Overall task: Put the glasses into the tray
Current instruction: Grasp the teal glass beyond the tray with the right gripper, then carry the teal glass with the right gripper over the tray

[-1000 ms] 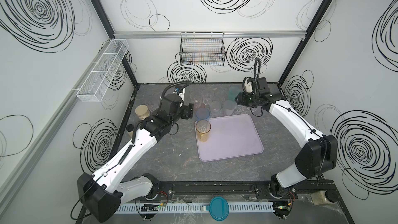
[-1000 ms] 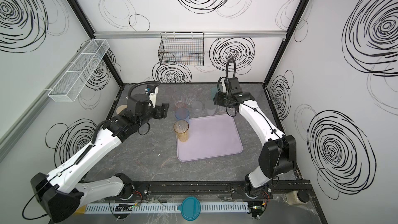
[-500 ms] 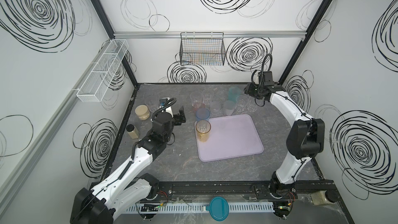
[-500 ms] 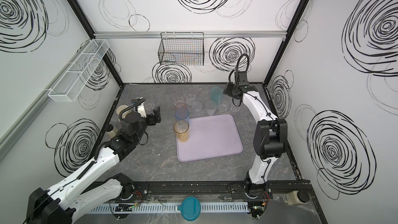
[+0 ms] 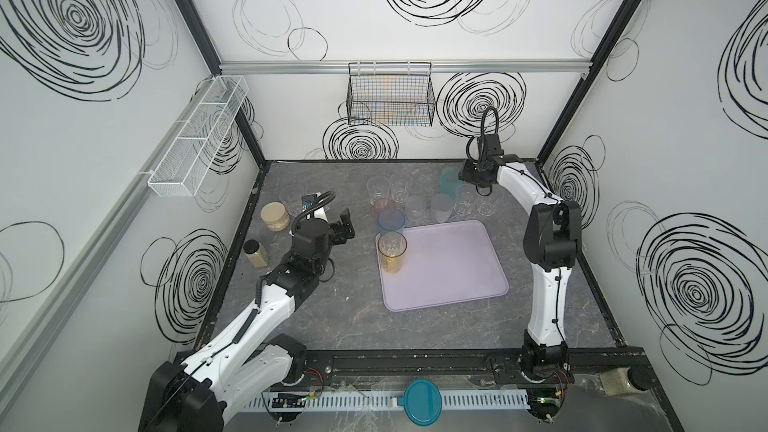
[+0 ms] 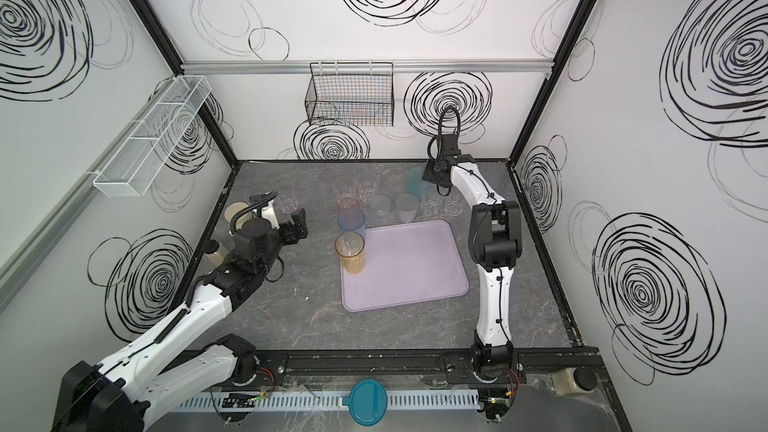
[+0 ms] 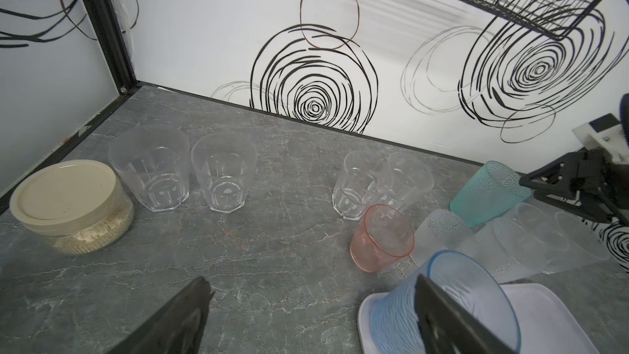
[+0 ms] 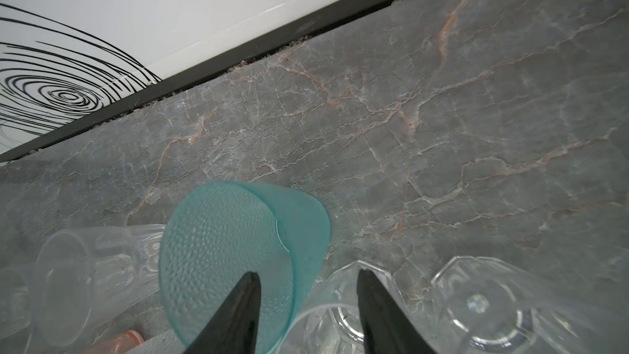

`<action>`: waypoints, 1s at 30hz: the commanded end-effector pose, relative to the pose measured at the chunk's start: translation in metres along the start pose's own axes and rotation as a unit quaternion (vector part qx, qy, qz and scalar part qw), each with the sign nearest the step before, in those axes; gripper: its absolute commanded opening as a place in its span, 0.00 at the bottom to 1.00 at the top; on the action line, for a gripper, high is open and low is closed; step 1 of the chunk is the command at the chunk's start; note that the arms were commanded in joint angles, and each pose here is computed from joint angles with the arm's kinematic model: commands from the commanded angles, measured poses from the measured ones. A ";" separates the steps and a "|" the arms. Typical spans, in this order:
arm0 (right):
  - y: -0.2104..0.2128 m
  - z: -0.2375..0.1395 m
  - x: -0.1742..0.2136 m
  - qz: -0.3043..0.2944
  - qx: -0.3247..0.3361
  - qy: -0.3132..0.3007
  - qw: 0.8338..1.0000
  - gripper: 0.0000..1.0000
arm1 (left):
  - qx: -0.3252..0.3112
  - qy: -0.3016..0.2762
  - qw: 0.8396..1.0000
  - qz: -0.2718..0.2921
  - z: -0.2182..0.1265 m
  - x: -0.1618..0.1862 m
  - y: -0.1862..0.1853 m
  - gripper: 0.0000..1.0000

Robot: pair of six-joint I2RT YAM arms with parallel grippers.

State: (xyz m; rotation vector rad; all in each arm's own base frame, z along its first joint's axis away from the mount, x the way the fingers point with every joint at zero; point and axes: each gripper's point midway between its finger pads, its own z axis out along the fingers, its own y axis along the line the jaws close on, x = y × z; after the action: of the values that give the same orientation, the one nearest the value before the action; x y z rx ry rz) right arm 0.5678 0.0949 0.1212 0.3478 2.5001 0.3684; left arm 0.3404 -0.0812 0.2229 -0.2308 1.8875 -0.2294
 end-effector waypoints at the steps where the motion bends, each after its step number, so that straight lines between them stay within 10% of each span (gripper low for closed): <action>1: 0.007 0.007 0.003 -0.011 0.007 0.009 1.000 0.45 | 0.031 0.002 0.999 0.004 0.004 -0.002 -0.016 0.99; 15: 0.013 -0.019 -0.026 -0.019 0.035 -0.033 0.999 0.08 | 0.031 0.022 0.999 0.023 0.007 0.005 -0.017 0.99; 30: 0.067 -0.160 -0.020 -0.053 -0.018 -0.091 0.994 0.06 | -0.019 -0.011 0.999 0.045 -0.017 -0.048 -0.005 0.96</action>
State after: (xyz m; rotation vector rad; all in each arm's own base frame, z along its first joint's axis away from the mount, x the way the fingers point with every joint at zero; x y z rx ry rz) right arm 0.5342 0.1103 0.2708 0.2672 2.2920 0.3405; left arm 0.3416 -0.0792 0.2426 -0.1710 1.9299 -0.1431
